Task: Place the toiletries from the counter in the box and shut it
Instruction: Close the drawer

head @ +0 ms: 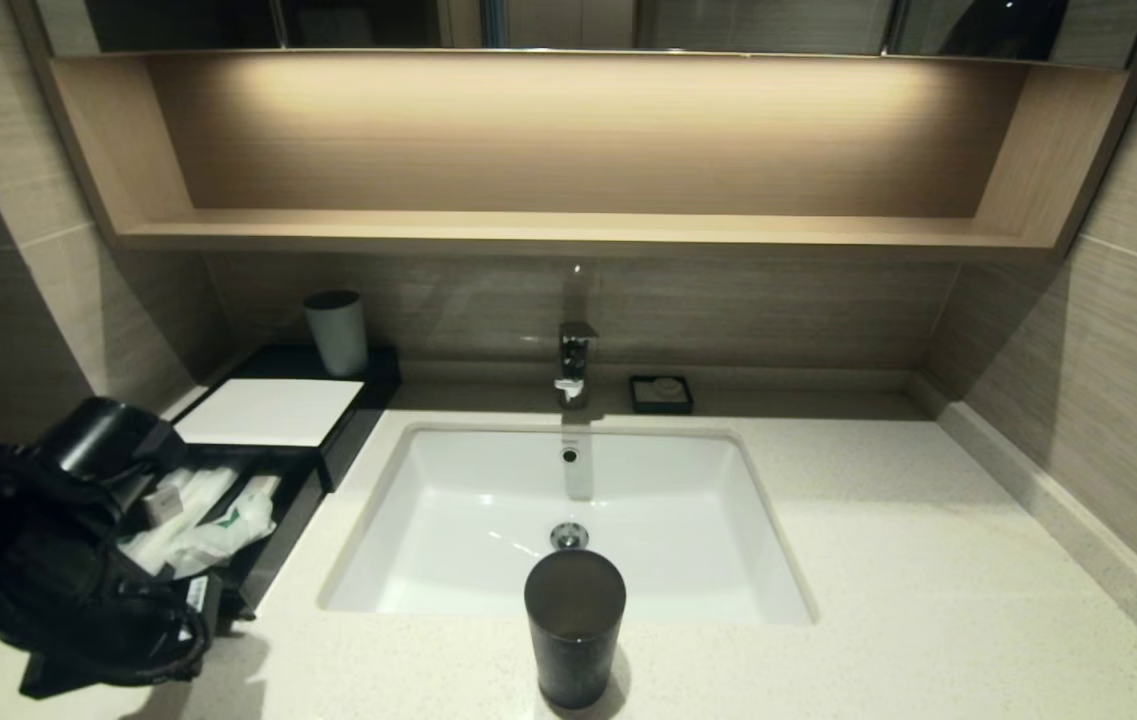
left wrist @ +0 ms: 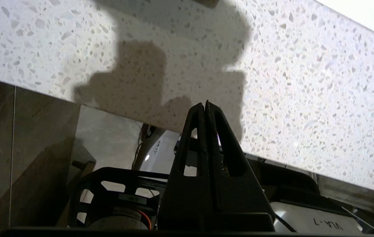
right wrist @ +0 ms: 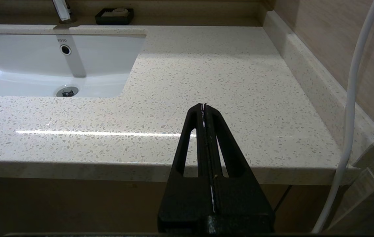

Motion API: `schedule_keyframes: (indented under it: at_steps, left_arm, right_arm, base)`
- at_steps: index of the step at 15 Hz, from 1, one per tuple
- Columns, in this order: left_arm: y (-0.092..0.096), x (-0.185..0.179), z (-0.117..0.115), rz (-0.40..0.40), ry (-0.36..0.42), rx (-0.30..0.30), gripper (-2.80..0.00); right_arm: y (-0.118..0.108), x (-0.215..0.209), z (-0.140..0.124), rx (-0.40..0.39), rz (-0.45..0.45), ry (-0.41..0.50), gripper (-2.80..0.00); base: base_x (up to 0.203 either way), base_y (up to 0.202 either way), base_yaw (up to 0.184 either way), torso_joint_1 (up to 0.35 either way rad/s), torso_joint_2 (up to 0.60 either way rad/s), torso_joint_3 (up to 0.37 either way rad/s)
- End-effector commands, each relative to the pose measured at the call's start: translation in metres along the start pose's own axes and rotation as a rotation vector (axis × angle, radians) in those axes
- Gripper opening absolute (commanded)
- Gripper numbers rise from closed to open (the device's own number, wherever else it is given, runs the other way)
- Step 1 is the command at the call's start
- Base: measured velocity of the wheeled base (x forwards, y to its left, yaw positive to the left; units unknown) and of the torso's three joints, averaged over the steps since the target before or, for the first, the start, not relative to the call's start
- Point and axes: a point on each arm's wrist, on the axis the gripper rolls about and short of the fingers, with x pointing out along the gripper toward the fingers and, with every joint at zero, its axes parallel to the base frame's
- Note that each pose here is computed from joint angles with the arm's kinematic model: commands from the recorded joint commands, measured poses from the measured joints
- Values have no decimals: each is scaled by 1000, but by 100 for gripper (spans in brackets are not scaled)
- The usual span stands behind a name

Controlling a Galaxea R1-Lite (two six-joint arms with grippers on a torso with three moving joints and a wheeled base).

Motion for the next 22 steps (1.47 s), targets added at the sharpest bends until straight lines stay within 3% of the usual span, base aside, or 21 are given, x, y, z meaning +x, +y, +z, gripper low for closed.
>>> schedule_keyframes:
  at_steps: [1, 17, 22]
  left_arm:
    - [4, 20, 12, 24, 40, -32, -280]
    - [0, 33, 44, 12, -25, -60, -280]
    - [1, 26, 43, 10, -41, -62, -280]
  right_arm:
    - [0, 0, 0, 0, 0, 1, -280]
    - [0, 0, 0, 0, 0, 1, -280]
    - [0, 0, 0, 0, 0, 1, -280]
  base:
    - [0, 0, 0, 0, 0, 0]
    - [0, 0, 0, 0, 0, 0]
    - [0, 0, 0, 0, 0, 0]
